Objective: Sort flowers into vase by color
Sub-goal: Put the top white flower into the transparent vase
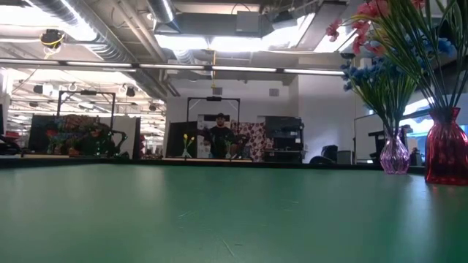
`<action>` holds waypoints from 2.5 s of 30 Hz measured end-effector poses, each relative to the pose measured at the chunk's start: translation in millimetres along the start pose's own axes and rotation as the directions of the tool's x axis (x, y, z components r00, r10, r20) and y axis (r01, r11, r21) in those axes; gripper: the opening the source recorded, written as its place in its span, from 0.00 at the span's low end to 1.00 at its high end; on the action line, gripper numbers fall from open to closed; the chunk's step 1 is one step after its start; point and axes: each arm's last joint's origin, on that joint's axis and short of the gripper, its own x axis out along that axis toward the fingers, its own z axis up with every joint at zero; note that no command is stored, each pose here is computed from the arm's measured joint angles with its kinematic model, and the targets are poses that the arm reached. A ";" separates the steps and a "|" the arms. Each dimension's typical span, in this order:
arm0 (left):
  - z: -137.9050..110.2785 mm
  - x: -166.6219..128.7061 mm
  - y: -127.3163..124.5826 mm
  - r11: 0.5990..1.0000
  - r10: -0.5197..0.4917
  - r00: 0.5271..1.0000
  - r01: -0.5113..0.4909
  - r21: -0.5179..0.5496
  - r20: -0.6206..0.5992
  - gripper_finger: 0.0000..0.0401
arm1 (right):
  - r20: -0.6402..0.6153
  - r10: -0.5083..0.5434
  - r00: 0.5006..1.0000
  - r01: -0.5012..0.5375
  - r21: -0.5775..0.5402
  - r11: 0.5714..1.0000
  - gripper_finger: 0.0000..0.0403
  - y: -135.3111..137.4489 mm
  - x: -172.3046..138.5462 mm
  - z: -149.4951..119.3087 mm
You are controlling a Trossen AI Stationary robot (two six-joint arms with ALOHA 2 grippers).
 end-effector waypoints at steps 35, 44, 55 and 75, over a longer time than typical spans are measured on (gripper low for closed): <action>0.7 2.1 5.6 0.999 0.033 0.999 -0.033 -0.020 0.000 0.49 | 0.168 0.330 0.929 -0.360 0.201 0.911 0.00 29.3 23.4 -94.9; -0.9 2.7 7.8 0.998 0.046 0.999 -0.046 -0.035 -0.018 0.49 | 0.127 0.258 0.958 -0.277 0.165 0.947 0.00 42.6 32.3 -104.1; -0.4 4.3 12.0 0.997 0.063 0.998 -0.063 -0.033 -0.021 0.49 | 0.142 0.220 0.965 -0.240 0.146 0.960 0.00 52.1 44.7 -112.5; -0.4 4.2 11.7 0.996 0.062 0.998 -0.063 -0.058 -0.021 0.49 | 0.110 0.276 0.955 -0.294 0.212 0.932 0.00 56.2 55.7 -126.5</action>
